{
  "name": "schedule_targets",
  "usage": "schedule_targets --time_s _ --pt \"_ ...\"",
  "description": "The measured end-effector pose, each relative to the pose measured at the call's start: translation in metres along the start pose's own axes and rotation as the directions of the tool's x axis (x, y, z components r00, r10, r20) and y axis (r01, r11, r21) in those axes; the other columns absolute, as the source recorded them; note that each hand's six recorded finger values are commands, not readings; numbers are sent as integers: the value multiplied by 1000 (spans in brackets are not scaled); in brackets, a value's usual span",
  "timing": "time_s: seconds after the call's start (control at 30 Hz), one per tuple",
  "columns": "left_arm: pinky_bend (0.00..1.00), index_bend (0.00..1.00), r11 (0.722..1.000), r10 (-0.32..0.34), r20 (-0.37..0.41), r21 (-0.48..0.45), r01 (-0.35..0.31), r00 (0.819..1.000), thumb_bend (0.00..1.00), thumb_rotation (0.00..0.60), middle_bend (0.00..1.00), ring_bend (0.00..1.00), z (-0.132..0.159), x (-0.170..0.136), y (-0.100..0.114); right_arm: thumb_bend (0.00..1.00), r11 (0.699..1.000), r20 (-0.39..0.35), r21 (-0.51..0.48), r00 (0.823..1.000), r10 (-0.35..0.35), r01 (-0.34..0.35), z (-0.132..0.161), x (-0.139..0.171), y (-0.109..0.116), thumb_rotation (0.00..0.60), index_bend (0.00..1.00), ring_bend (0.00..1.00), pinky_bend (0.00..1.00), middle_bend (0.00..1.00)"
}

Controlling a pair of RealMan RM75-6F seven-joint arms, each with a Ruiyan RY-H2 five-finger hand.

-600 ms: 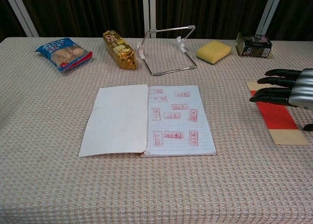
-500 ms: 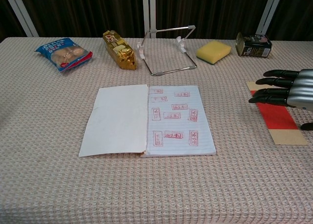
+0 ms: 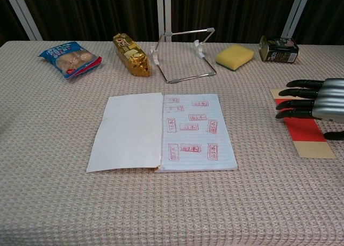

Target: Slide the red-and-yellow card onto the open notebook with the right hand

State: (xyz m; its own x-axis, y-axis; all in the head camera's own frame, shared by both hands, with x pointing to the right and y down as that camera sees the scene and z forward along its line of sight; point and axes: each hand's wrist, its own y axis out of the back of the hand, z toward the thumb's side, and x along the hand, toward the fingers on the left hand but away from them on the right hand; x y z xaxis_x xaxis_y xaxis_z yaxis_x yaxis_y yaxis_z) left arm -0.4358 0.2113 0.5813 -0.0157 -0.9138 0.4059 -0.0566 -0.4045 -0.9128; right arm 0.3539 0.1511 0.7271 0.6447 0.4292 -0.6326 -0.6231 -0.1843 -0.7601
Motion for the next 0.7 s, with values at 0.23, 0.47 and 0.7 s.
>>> schedule_targets --time_s 0.23,0.47,0.7 --pt "162 170 1000 -5 4 -5 5 1000 0 600 154 95 2 2 -1 301 1000 -9 8 1000 24 -24 1 -3 -4 600 164 0 0 76" --pt "162 170 1000 -10 0 -9 10 1000 0 600 154 95 1 2 -2 341 1000 -7 4 1000 25 -25 1 -6 -4 600 297 0 0 84" --pt "162 170 1000 -12 0 -13 12 1000 0 600 154 95 1 1 -3 353 1000 5 8 1000 19 -19 -1 -3 -6 600 365 0 0 99"
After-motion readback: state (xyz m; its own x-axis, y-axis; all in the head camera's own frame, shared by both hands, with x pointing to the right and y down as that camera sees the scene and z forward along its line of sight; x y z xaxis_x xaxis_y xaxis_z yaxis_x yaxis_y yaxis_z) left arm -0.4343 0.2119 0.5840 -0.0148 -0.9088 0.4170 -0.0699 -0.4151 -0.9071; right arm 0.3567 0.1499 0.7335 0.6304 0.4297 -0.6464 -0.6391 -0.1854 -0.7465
